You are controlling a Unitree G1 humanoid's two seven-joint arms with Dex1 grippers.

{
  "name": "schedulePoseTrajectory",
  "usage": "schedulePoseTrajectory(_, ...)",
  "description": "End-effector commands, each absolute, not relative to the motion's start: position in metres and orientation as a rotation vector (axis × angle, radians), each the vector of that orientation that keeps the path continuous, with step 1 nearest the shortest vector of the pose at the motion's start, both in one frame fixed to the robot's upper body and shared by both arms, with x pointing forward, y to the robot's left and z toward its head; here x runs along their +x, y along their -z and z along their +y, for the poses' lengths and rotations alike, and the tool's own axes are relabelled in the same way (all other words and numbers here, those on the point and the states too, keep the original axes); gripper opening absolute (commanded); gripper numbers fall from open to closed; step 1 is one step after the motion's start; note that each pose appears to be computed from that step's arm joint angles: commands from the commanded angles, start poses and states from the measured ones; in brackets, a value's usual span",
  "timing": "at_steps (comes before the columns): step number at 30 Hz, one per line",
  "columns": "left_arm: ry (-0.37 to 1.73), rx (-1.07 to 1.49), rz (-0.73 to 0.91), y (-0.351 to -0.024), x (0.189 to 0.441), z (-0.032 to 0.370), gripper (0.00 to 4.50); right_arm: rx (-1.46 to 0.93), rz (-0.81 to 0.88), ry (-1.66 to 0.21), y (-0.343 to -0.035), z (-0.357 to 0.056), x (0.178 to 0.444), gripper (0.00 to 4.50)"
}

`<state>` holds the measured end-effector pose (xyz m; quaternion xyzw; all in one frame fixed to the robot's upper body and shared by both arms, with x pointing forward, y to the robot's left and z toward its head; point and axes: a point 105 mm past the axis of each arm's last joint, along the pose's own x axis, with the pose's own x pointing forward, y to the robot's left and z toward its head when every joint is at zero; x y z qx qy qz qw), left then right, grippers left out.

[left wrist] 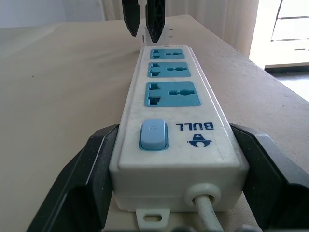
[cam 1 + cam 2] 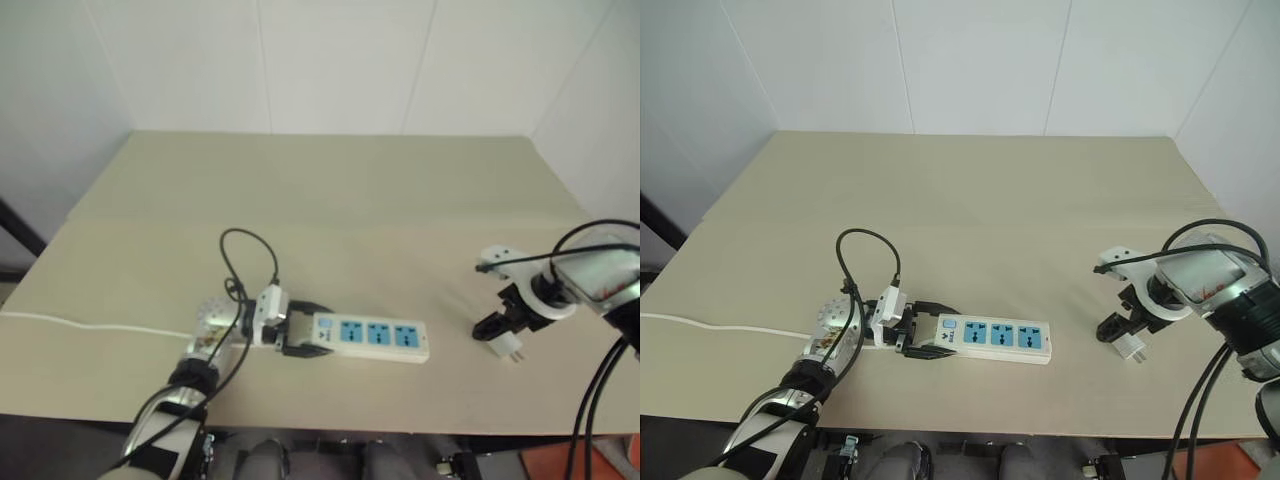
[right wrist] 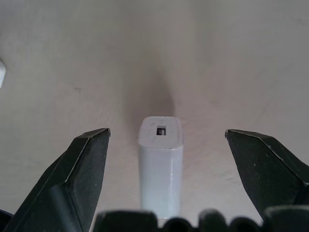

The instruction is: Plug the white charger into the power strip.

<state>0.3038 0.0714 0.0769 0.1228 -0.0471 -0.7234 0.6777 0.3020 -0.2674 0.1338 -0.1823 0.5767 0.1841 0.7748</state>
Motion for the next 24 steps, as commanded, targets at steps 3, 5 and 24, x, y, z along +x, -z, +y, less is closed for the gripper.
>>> schedulePoseTrajectory(3, 1.66, 0.296, -0.059, -0.065, 0.297, 0.068, 3.26, -0.382, 1.222, -0.374, -0.136, -0.272, 0.306, 4.5)
schedulePoseTrajectory(5, 1.661, 0.297, -0.059, -0.065, 0.297, 0.068, 3.26, -0.382, 1.224, -0.374, -0.134, -0.272, 0.306, 4.5)
schedulePoseTrajectory(24, 1.664, 0.306, -0.056, -0.063, 0.297, 0.069, 3.26, -0.343, 1.236, -0.367, -0.124, -0.27, 0.304, 2.53)
